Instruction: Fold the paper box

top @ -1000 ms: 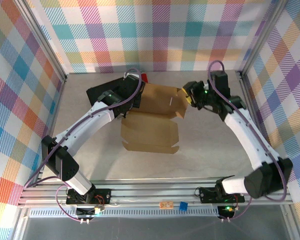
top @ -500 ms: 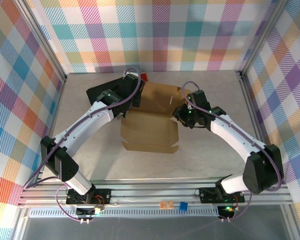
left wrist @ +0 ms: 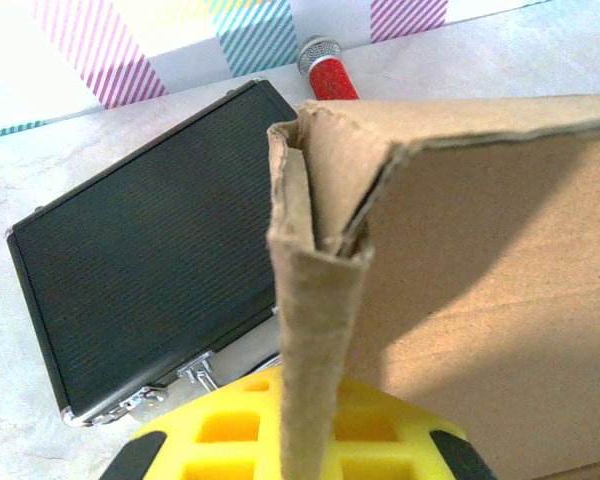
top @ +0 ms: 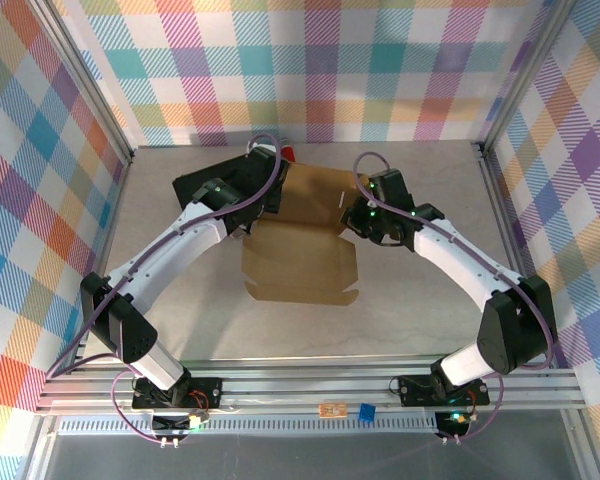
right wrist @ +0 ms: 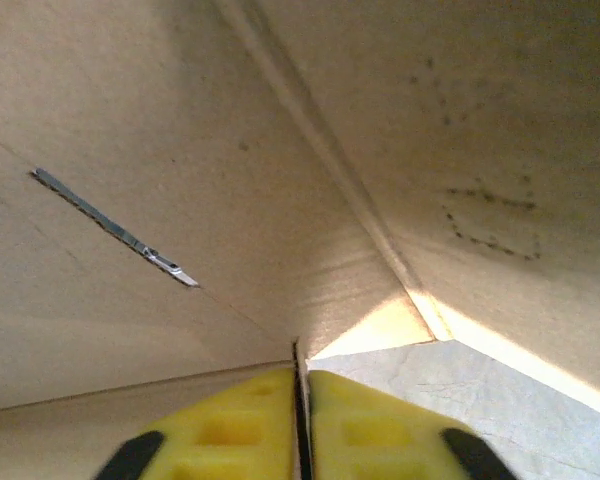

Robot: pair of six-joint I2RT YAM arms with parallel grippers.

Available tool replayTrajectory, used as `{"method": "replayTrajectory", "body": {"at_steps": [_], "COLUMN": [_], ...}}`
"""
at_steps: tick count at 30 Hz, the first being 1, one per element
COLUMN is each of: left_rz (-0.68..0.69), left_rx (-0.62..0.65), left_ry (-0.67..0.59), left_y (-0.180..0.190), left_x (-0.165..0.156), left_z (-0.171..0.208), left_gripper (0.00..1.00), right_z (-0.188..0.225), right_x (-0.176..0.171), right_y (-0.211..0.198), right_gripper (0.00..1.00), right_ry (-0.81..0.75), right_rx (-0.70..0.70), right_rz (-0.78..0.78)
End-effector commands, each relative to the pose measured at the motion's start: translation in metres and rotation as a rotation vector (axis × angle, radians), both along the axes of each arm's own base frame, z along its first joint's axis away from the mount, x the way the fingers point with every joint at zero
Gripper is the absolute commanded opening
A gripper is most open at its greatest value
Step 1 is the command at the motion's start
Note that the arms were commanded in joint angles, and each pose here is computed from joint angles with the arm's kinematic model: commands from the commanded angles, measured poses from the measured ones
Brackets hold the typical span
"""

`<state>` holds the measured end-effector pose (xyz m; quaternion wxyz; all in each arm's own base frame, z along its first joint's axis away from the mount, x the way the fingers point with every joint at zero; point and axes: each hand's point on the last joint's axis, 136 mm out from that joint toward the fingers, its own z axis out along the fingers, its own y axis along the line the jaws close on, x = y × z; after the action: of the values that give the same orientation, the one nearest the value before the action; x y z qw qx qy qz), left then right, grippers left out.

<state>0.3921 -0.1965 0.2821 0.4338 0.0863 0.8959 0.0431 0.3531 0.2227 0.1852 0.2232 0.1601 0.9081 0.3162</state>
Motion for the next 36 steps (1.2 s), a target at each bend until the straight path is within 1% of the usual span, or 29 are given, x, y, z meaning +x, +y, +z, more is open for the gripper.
{"method": "replayTrajectory", "body": {"at_steps": [1,4,6,13,17,21,27,29,32,34,36], "left_rz": [-0.02,-0.018,-0.014,-0.01,-0.009,-0.002,0.01,0.01,0.013,0.018,0.026], "left_rx": [-0.02,-0.022,-0.022,-0.033,-0.037,-0.041,-0.051,-0.051,-0.056,-0.084,-0.132], "left_ry": [-0.032,-0.02,-0.011,0.006,0.017,0.022,0.023,0.024,0.027,0.042,0.072], "left_y": [-0.005,-0.008,-0.009,-0.013,-0.013,-0.011,-0.005,-0.004,-0.001,0.002,0.005], "left_x": [-0.002,0.0,0.001,0.005,0.005,0.005,0.004,0.003,0.003,0.004,0.005], "left_z": [0.021,0.02,0.02,0.02,0.018,0.017,0.017,0.016,0.015,0.012,0.008], "left_gripper": [0.0,0.0,0.0,0.0,0.0,0.0,0.0,0.0,0.0,0.0,0.0], "right_z": [0.013,0.015,0.017,0.019,0.022,0.024,0.03,0.037,0.065,0.095,0.127], "right_x": [0.002,-0.002,-0.005,-0.011,-0.013,-0.016,-0.021,-0.023,-0.024,-0.023,-0.024], "right_y": [0.008,0.013,0.018,0.04,0.056,0.074,0.09,0.092,0.091,0.086,0.077], "right_gripper": [0.05,0.01,0.0,0.0,0.0,0.0,0.05,0.1,0.28,0.4,0.47], "right_ry": [-0.055,-0.076,-0.098,-0.159,-0.207,-0.246,-0.278,-0.286,-0.327,-0.367,-0.408], "right_rx": [-0.038,-0.102,-0.157,-0.363,-0.437,-0.482,-0.442,-0.423,-0.369,-0.292,-0.18], "right_rz": [0.051,0.097,0.135,0.258,0.333,0.414,0.477,0.493,0.503,0.503,0.51]}}
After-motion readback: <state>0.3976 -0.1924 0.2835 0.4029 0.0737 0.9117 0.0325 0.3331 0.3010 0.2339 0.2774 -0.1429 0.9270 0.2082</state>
